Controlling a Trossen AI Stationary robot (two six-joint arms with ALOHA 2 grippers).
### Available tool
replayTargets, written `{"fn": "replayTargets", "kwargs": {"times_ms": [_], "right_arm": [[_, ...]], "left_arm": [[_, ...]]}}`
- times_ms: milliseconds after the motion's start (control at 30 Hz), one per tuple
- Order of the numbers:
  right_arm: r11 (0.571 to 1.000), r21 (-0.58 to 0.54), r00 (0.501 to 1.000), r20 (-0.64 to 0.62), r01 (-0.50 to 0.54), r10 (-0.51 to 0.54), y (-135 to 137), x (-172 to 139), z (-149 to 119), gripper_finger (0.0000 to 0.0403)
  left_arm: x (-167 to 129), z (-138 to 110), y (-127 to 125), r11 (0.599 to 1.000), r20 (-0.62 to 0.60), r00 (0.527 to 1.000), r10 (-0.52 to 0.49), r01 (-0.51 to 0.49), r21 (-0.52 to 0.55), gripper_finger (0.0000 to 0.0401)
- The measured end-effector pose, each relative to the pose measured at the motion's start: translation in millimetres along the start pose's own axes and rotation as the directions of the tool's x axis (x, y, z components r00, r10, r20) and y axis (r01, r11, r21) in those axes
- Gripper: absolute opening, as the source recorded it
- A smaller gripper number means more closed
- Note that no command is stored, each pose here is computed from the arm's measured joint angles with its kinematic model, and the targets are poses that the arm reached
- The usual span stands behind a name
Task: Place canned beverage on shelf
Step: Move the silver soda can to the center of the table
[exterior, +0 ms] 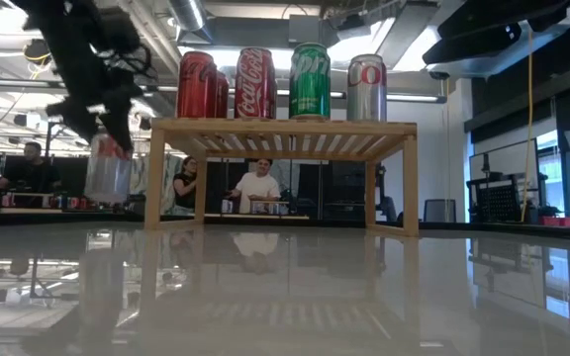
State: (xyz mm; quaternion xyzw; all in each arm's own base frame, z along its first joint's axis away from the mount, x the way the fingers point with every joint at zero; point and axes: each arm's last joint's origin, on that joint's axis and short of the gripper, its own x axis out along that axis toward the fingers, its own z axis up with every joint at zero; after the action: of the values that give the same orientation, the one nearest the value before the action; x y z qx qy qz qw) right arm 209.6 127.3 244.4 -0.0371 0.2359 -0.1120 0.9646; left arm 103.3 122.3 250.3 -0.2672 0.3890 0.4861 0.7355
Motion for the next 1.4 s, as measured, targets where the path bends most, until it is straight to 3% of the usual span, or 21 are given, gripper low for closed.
{"fn": "replayTargets", "kwargs": {"times_ms": [167,333,600,700,1000,1233,1400], "right_arm": [[1.000,0.001,1.000,0.000,-0.001,0.001,0.0,0.1,0.0,0.0353],[1.000,0.001,1.000,-0.008,-0.021,0.021,0.6,0.0,-0.2,0.0353],[0.996,0.036,0.997,0.010,-0.082,0.081,3.5,-0.2,3.6,0.0353],[0.990,0.034,0.990,-0.013,-0.137,0.138,4.9,-0.4,2.8,0.0353],[0.989,0.053,0.990,-0.012,-0.137,0.138,6.1,0.9,2.4,0.0353],[0.994,0.014,0.994,-0.015,-0.109,0.109,15.5,12.9,-3.4,0.0353],[0.994,-0.013,0.994,-0.010,-0.110,0.110,26.1,25.1,-8.6,0.0353]], "left_arm": [[-27.9,-16.9,-7.2,0.997,-0.009,0.997,-0.074,0.074,0.029,0.0275],[-44.7,-35.2,-23.0,0.955,-0.072,0.961,-0.269,0.275,0.111,0.0275],[-64.4,-60.3,-66.4,0.799,-0.170,0.849,-0.501,0.529,0.286,0.0275],[-72.3,-70.7,-83.9,0.750,-0.171,0.813,-0.556,0.580,0.319,0.0275],[-88.0,-106.9,-147.0,0.582,-0.179,0.686,-0.706,0.705,0.406,0.0275],[-68.1,-127.1,-193.4,0.589,-0.095,0.713,-0.694,0.639,0.494,0.0275],[-49.8,-139.0,-222.6,0.569,-0.072,0.695,-0.716,0.640,0.517,0.0275]]}}
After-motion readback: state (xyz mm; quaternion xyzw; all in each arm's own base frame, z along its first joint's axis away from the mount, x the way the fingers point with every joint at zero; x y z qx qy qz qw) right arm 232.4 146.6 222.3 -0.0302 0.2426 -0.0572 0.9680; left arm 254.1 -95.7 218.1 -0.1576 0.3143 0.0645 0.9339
